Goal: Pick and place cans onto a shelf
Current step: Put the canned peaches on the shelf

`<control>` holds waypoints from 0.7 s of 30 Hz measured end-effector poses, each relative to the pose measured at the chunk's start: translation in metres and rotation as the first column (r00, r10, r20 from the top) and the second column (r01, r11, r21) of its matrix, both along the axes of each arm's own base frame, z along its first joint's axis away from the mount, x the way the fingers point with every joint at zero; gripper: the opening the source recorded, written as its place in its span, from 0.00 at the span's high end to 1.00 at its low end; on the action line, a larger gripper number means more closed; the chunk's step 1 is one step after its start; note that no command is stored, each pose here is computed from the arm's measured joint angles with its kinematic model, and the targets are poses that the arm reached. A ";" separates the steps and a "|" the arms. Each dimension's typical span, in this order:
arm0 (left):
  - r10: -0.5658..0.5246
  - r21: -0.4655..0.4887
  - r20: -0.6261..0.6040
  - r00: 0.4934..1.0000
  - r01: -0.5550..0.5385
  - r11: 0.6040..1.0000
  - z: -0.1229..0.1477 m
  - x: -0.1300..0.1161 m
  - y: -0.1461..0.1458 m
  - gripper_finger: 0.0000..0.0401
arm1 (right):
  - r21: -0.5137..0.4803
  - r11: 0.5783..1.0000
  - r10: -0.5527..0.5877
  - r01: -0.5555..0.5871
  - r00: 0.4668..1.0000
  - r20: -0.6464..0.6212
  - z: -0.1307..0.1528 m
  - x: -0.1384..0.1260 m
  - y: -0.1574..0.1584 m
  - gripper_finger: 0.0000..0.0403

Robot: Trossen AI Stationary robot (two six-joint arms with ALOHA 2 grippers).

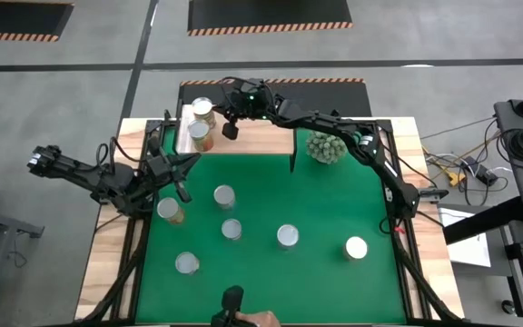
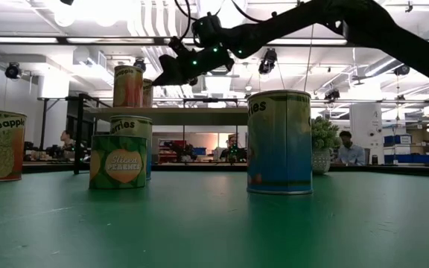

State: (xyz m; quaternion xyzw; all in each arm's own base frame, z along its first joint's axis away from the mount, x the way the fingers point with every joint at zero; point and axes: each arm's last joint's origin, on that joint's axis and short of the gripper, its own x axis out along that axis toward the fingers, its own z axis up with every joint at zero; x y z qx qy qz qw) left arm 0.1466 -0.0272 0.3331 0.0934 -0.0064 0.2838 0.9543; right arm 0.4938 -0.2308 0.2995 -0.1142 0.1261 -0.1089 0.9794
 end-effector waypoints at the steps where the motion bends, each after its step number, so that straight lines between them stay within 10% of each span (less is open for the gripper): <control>1: 0.000 0.000 0.000 1.000 0.000 1.000 0.000 0.000 0.000 1.00 | -0.001 1.000 0.001 -0.001 1.000 -0.001 0.000 0.000 0.000 0.98; 7: 0.000 -0.001 0.002 1.000 0.000 1.000 0.000 0.000 0.000 1.00 | -0.005 1.000 0.005 -0.005 1.000 -0.008 0.015 -0.007 0.005 0.98; 14: 0.026 -0.044 0.012 1.000 -0.025 0.999 -0.001 0.003 0.000 1.00 | -0.043 0.997 0.060 -0.062 0.997 -0.052 0.099 -0.057 0.050 0.98; 21: 0.094 -0.031 -0.030 0.995 -0.095 0.995 0.047 0.018 0.006 1.00 | 0.040 0.956 0.294 -0.292 0.952 -0.081 0.111 -0.101 0.119 0.98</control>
